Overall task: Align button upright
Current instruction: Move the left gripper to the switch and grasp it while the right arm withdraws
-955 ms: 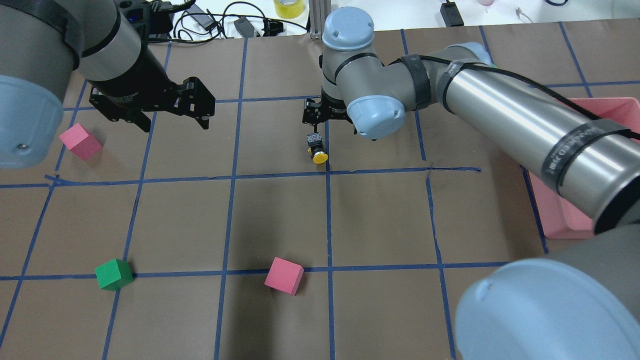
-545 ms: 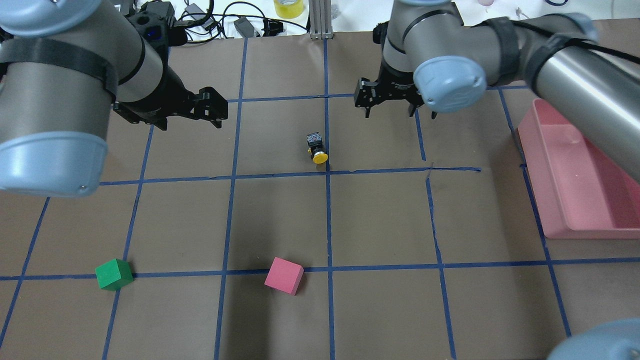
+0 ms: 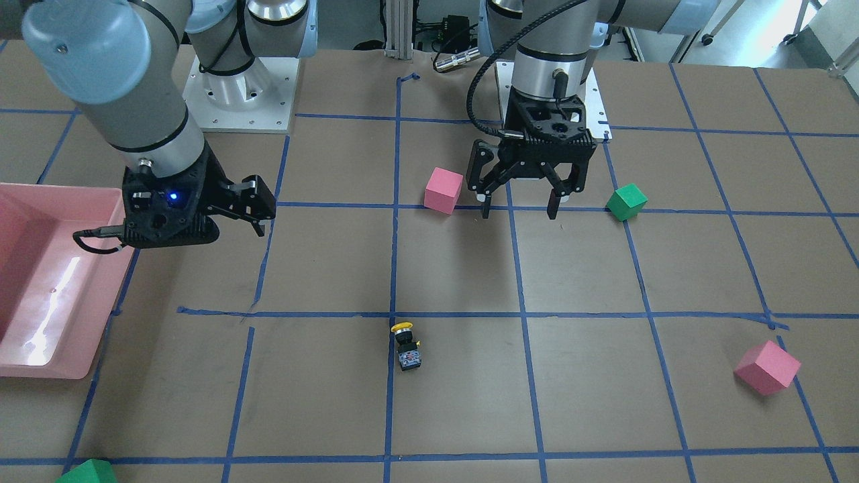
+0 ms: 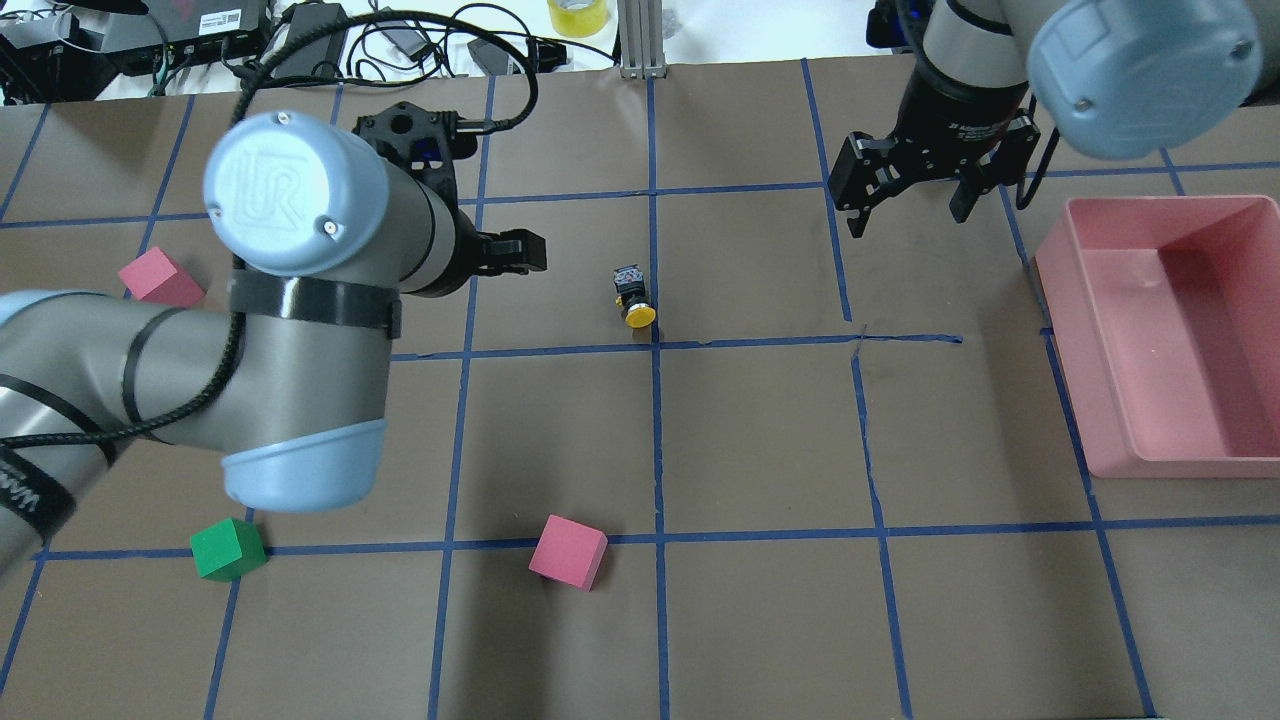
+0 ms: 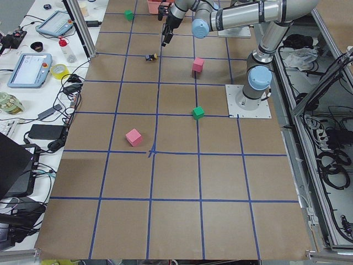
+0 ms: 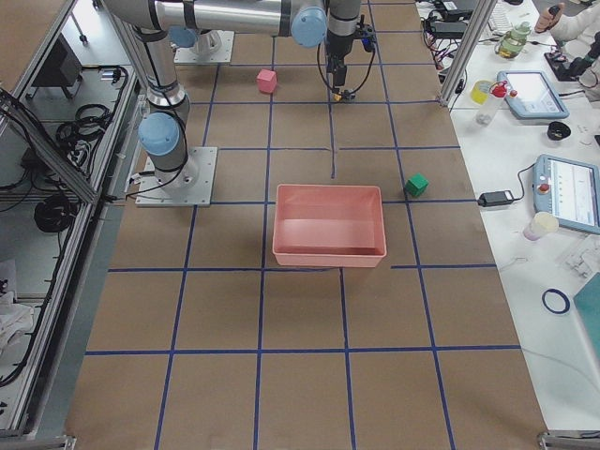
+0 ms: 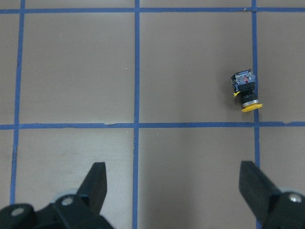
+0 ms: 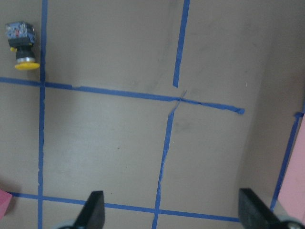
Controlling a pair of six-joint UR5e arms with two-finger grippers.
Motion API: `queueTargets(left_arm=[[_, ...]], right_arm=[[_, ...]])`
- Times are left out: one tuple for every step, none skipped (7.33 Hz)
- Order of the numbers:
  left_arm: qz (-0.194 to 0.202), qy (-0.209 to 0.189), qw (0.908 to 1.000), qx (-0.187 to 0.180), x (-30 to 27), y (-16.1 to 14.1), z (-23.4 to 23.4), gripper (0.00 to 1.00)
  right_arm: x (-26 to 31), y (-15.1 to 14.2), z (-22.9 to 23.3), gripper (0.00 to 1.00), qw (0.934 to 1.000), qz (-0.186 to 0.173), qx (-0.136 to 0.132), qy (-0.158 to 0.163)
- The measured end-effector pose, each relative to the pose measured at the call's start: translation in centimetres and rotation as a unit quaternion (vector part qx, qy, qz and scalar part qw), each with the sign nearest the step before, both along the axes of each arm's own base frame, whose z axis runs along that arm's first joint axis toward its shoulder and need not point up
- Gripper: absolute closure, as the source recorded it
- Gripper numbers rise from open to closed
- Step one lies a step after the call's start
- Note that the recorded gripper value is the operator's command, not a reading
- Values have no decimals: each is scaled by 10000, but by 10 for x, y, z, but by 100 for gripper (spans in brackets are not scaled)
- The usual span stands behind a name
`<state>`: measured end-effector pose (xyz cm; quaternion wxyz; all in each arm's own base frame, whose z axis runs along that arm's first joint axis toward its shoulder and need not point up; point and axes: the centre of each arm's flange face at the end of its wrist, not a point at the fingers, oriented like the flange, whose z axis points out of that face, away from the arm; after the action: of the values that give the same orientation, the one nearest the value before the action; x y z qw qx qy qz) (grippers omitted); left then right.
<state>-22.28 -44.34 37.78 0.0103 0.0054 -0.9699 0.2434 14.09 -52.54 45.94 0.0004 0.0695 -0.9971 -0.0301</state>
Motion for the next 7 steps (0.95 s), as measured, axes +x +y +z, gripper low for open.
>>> queueTargets(left_arm=[[-35,49,9998,-192,-7,3,-23,0],[-117,60,9996,-257,-17,3,-44,0],[-178,41,9995,-271,-28,2,-61,0],[-140,31,9994,-307,-40,1,-79,0],[-13,62,9993,-370,-53,-1,-97,2],[142,111,9990,-402,-63,-4,-116,8],[334,147,9986,-385,-73,-6,-133,10]], right_arm=[[-2,7,15,0,10000,56,21,44],[-2,10,23,0,10000,81,-26,48],[-2,9,27,0,9999,94,-103,38],[-2,7,27,0,9997,104,-218,48],[-2,5,26,0,9995,107,-306,55],[-2,3,24,0,9994,108,-331,62],[-2,2,22,0,9994,109,-327,66]])
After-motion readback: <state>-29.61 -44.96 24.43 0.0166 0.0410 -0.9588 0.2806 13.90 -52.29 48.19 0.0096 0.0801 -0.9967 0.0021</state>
